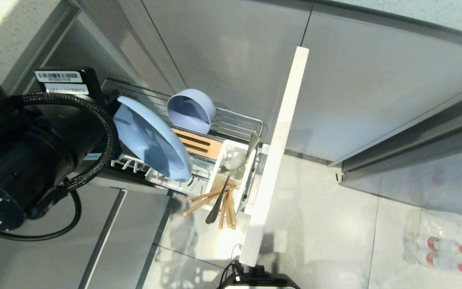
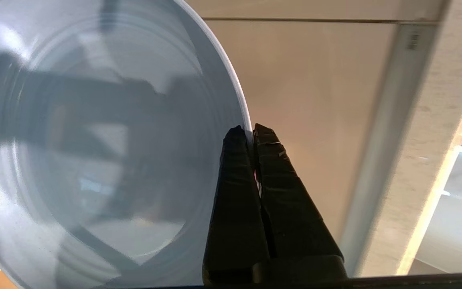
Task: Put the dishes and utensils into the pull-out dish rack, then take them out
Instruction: Pick up the plate and place it in the cupboard
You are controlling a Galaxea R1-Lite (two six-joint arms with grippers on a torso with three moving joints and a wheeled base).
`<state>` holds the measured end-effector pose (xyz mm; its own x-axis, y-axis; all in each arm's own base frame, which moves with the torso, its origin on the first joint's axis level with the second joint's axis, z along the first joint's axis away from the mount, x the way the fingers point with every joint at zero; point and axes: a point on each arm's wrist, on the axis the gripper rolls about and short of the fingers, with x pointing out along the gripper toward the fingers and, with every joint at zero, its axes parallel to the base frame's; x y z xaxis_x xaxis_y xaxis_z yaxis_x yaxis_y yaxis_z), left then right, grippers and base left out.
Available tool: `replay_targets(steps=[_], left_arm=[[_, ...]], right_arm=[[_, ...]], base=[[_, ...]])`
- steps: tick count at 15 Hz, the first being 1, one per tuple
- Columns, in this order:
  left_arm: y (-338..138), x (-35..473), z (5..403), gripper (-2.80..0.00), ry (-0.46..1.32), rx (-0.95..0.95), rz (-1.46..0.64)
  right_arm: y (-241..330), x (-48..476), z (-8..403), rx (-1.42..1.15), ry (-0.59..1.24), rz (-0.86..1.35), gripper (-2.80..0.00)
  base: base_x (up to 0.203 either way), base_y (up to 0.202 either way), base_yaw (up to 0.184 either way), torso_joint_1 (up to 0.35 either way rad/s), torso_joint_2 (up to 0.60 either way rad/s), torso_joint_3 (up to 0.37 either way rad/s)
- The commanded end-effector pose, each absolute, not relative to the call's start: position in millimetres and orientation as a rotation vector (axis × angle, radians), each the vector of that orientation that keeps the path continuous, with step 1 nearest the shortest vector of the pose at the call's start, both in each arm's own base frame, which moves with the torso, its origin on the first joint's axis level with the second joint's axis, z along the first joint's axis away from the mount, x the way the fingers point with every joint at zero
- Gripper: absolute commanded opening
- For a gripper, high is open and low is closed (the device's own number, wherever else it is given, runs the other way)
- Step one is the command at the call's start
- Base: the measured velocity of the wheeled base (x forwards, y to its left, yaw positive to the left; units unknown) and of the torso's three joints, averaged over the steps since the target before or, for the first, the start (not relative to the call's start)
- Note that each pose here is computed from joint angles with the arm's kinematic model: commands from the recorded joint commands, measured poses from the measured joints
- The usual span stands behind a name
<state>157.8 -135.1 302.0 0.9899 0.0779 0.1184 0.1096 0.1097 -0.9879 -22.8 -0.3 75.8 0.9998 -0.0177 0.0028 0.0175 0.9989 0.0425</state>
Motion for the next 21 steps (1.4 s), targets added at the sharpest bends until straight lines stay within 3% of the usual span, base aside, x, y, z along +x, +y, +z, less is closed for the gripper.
replay_targets(steps=[1, 21], left_arm=[[-133.8, 156.5, 304.9, -2.8, -0.166, -1.487, -0.037], [-130.5, 162.5, 284.2, -2.8, -0.146, -1.509, -0.04]], right_arm=[[-0.3, -22.7, 75.8, 0.043, -0.002, -0.018, -2.8], [-0.3, -22.8, 75.8, 0.043, -0.003, -0.018, -2.8]], base=[[0.0, 0.0, 0.0, 0.0, 0.0, 0.0], [0.0, 0.0, 0.0, 0.0, 0.0, 0.0]])
